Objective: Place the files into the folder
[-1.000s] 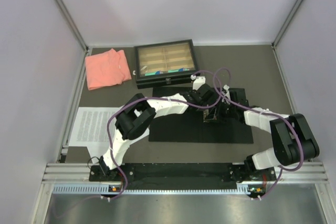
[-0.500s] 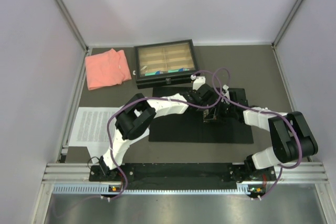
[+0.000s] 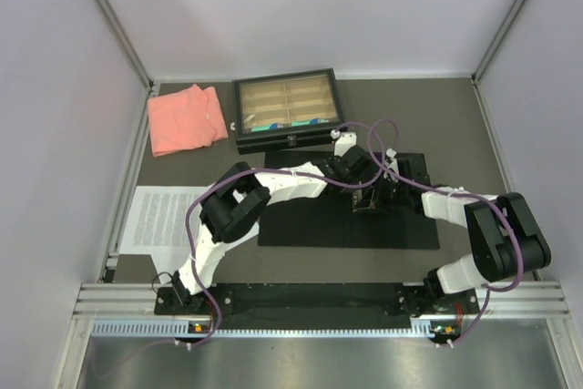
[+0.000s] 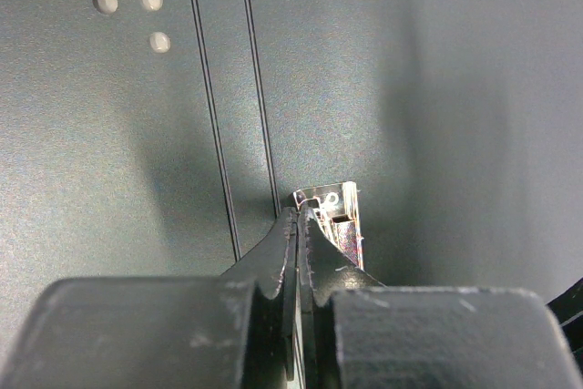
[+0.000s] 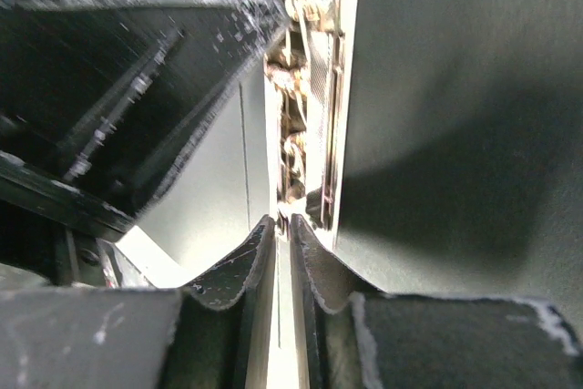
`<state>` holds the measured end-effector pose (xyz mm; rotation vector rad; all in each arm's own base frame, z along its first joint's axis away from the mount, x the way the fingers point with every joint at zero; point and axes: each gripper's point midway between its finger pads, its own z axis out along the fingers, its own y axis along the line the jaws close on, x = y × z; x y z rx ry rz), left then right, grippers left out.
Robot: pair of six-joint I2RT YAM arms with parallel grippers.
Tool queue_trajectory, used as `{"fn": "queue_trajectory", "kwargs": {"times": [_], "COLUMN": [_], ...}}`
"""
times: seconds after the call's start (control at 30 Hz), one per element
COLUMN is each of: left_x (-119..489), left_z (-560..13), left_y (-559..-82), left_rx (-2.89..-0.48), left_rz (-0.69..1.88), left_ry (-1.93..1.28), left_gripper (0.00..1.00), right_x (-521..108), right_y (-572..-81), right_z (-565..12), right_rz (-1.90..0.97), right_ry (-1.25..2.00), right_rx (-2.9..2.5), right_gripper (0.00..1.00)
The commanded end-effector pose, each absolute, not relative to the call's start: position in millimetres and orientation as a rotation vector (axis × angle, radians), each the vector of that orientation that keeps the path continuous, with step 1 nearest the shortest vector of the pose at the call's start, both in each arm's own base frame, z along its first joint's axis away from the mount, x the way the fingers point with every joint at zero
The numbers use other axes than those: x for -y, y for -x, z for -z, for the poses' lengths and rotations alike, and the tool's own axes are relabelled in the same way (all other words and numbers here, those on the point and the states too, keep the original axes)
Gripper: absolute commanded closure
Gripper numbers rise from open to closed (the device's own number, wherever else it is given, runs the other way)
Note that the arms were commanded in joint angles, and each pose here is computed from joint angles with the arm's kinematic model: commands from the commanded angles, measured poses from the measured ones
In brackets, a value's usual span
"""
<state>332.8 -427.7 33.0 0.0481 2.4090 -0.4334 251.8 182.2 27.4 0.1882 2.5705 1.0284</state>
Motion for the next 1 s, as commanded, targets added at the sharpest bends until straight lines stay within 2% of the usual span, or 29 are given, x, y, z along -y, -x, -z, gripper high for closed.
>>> {"fn": "queue_trajectory", "kwargs": {"times": [0.0,0.23,0.3,0.4,0.5,0.77,0.97], "left_x": [423,423,423,423,425,422,416], "left_z": [-28,-27,-27,-28,-27,-24,-22], "left_y": [-332,-332,-332,-333,-331,-321,-314], "left_rx": [-2.416,-2.416,-2.417,-2.414,-2.419,-2.486,-2.519], "left_rz": [0.401,0.401,0.4,0.405,0.409,0.475,0.52], "left_ry": [-0.06,-0.06,-0.061,-0.058,-0.065,-0.107,-0.14], "left_gripper": [1.0,1.0,1.0,1.0,1.0,1.0,1.0], "right_x": [-187,-186,-187,-187,-182,-151,-150], "right_y": [-250,-248,-250,-252,-254,-245,-239], "right_z": [-30,-28,-27,-26,-20,2,17], "right_rz": [-1.066,-1.06,-1.059,-1.055,-1.0,-0.607,-0.394], "right_ry": [-0.131,-0.125,-0.127,-0.131,-0.149,-0.287,-0.339], "right_rx": [-2.543,-2.547,-2.551,-2.556,-2.589,-2.725,-2.772], "right_gripper": [0.88,0.87,0.89,1.0,1.0,1.0,1.0]}}
